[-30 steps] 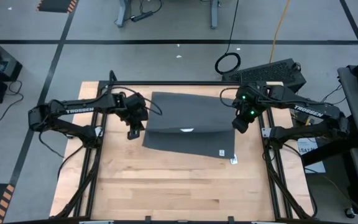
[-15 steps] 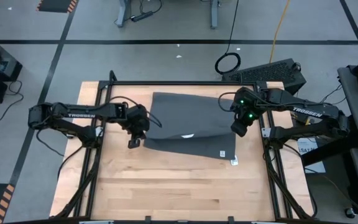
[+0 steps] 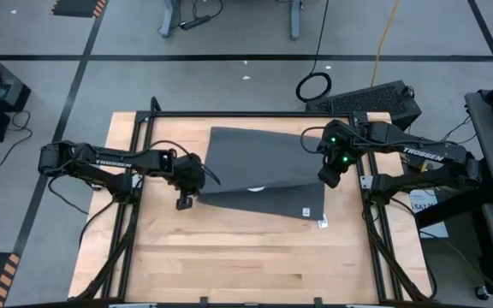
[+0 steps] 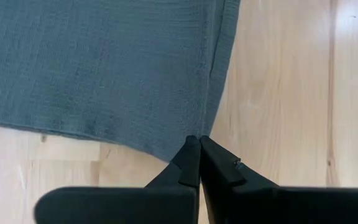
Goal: Roll towel
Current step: Fold the gray towel on the center of table
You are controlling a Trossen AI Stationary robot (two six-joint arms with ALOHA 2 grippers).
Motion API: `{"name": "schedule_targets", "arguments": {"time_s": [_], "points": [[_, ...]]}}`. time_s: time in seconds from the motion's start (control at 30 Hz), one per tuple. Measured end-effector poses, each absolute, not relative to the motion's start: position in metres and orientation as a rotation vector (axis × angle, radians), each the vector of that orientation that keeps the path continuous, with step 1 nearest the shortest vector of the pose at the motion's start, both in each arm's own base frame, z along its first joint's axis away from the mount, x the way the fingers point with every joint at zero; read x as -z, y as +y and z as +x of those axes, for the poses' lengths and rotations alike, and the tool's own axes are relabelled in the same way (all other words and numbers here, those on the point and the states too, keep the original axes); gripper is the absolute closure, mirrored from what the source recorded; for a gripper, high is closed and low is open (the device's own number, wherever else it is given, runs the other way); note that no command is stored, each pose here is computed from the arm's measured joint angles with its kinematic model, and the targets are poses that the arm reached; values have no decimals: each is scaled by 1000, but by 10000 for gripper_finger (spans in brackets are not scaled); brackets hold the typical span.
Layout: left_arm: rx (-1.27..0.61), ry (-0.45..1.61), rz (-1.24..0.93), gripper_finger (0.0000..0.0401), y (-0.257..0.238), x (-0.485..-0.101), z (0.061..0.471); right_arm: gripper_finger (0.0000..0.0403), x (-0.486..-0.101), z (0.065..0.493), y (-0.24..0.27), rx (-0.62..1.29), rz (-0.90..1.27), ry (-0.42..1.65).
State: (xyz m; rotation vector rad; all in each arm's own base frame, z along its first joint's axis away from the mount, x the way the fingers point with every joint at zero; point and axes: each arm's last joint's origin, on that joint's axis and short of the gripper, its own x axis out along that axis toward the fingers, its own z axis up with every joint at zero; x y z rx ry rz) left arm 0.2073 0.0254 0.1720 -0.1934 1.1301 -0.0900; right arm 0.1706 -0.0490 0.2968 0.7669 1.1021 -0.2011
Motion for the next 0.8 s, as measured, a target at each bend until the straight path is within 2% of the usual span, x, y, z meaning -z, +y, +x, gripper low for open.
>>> {"name": "schedule_targets", "arguments": {"time_s": [0.23, 0.53, 0.8], "points": [[94, 1095, -191, 351, 26, -173, 210, 399, -297, 171, -49, 201, 768, 1103], [119, 1058, -231, 278, 25, -175, 213, 399, -297, 171, -49, 199, 769, 1103], [89, 1091, -337, 267, 22, -174, 211, 399, -297, 171, -49, 209, 785, 1103]]}}
